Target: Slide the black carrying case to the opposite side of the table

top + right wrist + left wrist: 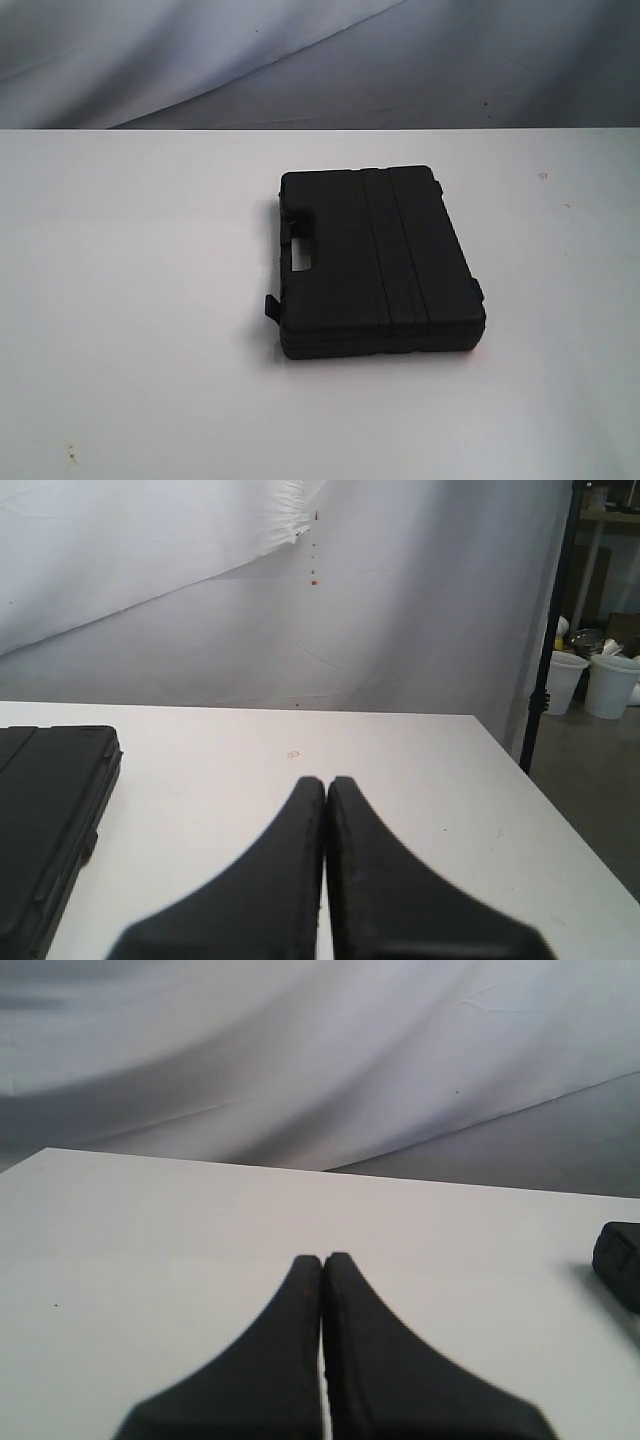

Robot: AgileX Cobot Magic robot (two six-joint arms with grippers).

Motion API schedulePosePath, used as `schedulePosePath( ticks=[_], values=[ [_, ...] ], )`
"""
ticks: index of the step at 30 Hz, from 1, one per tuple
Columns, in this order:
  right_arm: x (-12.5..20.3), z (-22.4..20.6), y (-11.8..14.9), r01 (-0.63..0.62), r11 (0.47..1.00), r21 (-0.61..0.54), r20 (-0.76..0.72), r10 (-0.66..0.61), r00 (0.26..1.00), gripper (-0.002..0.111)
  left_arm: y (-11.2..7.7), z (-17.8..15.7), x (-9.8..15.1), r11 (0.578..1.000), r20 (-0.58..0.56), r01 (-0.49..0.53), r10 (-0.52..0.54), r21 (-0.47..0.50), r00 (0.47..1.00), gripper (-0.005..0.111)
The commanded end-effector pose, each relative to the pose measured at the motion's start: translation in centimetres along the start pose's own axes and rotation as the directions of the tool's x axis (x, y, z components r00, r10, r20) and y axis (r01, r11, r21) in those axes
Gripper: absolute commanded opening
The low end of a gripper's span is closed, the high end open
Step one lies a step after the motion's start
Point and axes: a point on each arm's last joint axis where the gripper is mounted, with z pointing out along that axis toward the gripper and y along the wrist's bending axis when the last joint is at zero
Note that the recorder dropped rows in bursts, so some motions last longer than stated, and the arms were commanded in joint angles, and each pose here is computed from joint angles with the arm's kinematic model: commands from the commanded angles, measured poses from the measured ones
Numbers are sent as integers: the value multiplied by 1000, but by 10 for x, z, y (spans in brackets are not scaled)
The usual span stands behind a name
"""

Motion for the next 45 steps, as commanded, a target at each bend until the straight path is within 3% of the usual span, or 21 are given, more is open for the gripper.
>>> schedulePosePath(
  ticks=[1,13,15,17,21,24,26,31,36,39,41,45],
  values=[
    [1,0,0,0,1000,6,4,0,1000,0,0,0,1,1000,3,8,-8,-1,1000,1],
    [1,0,0,0,1000,6,4,0,1000,0,0,0,-3,1000,47,6,-6,-2,999,1],
    [1,0,0,0,1000,6,4,0,1000,0,0,-1,-10,1000,129,10,-10,-2,992,1],
    [1,0,0,0,1000,6,4,0,1000,0,1,-2,-18,994,213,108,-109,17,971,1],
    [1,0,0,0,1000,6,4,0,1000,0,2,-3,-23,913,255,399,-408,89,876,1],
    [1,0,0,0,1000,6,4,0,1000,0,2,-3,-23,876,246,469,-481,109,842,1],
    [1,0,0,0,1000,6,4,0,1000,0,1,-5,-28,874,247,472,-486,116,839,1],
    [1,0,0,0,1000,6,4,0,1000,0,-6,-32,-93,930,383,328,-367,164,848,1],
    [1,0,0,0,1000,6,4,0,1000,0,-12,-68,-145,976,397,180,-215,124,892,1],
    [1,0,0,0,1000,6,4,0,1000,0,-17,-75,-169,992,330,76,-105,101,938,0],
    [1,0,0,0,1000,6,4,0,1000,0,-24,-72,-181,990,259,18,-54,142,964,0],
    [1,0,0,0,1000,6,4,0,1000,0,-47,-46,-194,931,33,-71,63,358,997,0]
  ],
)
